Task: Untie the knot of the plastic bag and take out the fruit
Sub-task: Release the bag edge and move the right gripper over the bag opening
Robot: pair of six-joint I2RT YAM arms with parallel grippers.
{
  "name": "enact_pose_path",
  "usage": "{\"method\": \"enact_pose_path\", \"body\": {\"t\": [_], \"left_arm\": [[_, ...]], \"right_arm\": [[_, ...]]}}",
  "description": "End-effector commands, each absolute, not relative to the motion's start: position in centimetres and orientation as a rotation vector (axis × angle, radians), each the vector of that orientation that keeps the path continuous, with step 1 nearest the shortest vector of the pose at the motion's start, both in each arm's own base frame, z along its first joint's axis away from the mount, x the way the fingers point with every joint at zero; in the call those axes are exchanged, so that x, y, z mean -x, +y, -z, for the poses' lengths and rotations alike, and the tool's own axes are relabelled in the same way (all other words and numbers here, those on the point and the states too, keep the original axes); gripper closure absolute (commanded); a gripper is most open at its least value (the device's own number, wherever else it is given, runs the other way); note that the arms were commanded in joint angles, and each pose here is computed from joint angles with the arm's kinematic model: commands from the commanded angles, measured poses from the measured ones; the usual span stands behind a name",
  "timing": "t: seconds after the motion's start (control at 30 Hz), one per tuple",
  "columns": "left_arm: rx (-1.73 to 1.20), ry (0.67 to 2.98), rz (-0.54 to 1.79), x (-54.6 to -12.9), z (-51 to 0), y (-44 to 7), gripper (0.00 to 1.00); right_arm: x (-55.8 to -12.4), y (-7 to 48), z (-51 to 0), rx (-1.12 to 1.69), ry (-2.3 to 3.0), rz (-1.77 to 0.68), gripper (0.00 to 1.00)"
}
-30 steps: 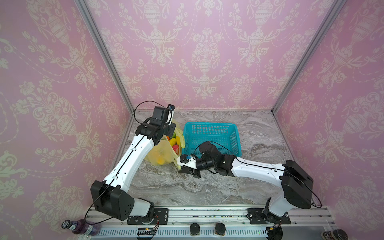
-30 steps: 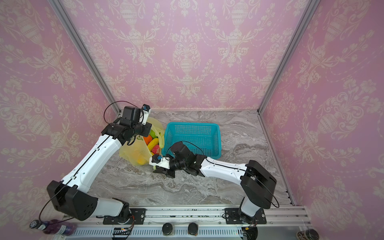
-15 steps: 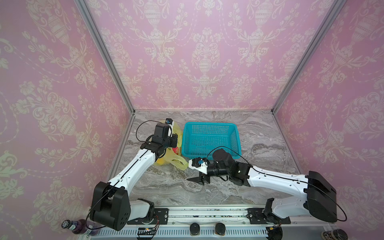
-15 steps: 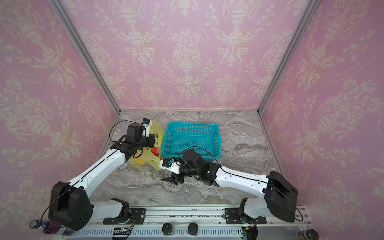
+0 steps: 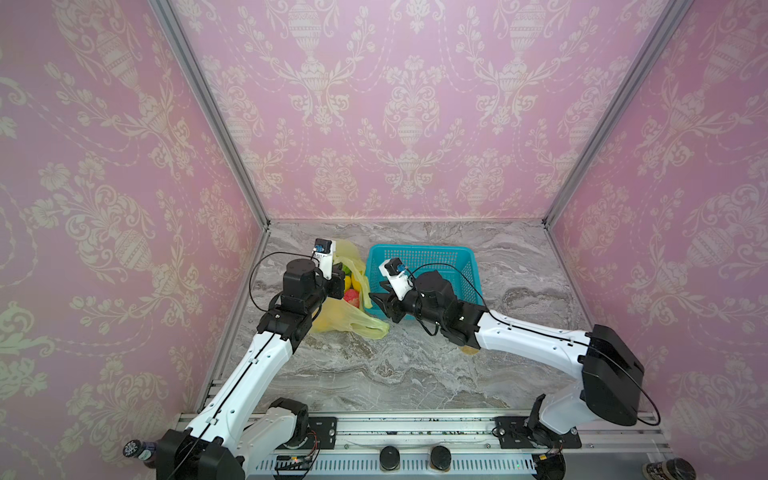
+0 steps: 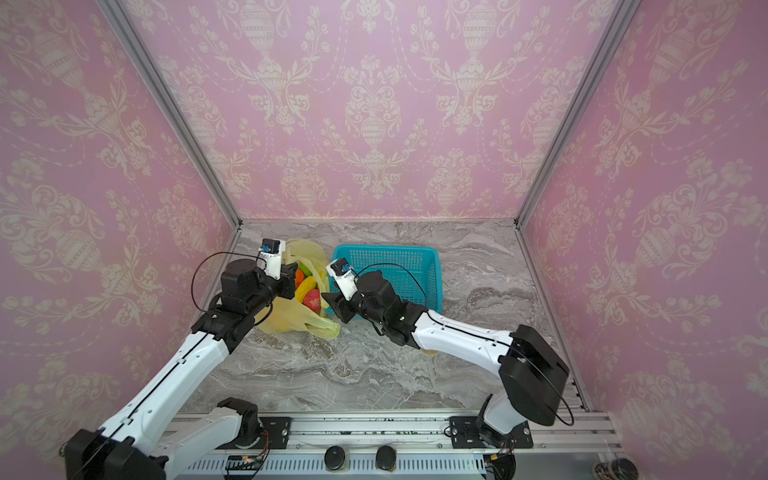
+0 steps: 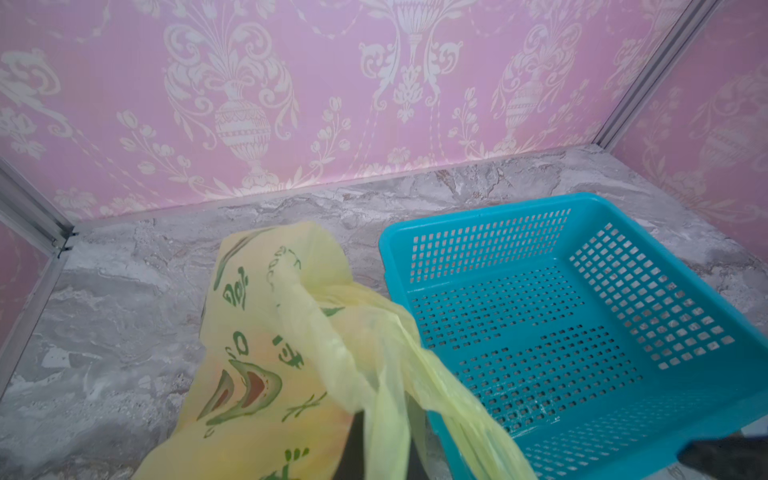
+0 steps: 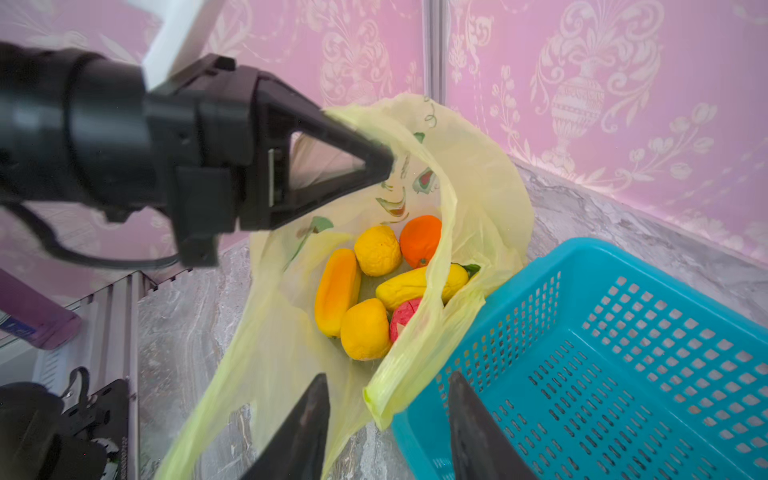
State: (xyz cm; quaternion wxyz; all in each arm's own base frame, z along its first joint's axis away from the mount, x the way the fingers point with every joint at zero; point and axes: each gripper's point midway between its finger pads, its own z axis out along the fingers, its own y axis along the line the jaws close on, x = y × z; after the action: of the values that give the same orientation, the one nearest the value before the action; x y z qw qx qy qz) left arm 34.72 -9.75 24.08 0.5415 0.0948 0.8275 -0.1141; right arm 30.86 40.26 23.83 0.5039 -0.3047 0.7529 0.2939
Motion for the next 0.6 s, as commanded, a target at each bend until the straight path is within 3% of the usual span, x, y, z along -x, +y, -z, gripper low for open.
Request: {"method": "enact_pose_path", "body": {"t": [0.0, 0.2, 0.57], "left_arm": [[-0.177, 1.913, 0.236, -35.1, -25.7, -8.8, 1.00], [-0.144, 1.928, 0.209, -35.2, -24.8, -8.2, 1.00], [-0.105, 1.945, 0.176, -35.1, -24.7, -7.4, 1.00]], "right_arm": [[-32.6, 41.2, -21.0, 0.672, 1.981, -0.632, 0.53], [-31.0, 46.6, -17.1, 0.827, 2.059, -0.575, 0.55], [-31.1, 48.9, -12.5, 0.799, 2.139, -0.595, 0.48]]}}
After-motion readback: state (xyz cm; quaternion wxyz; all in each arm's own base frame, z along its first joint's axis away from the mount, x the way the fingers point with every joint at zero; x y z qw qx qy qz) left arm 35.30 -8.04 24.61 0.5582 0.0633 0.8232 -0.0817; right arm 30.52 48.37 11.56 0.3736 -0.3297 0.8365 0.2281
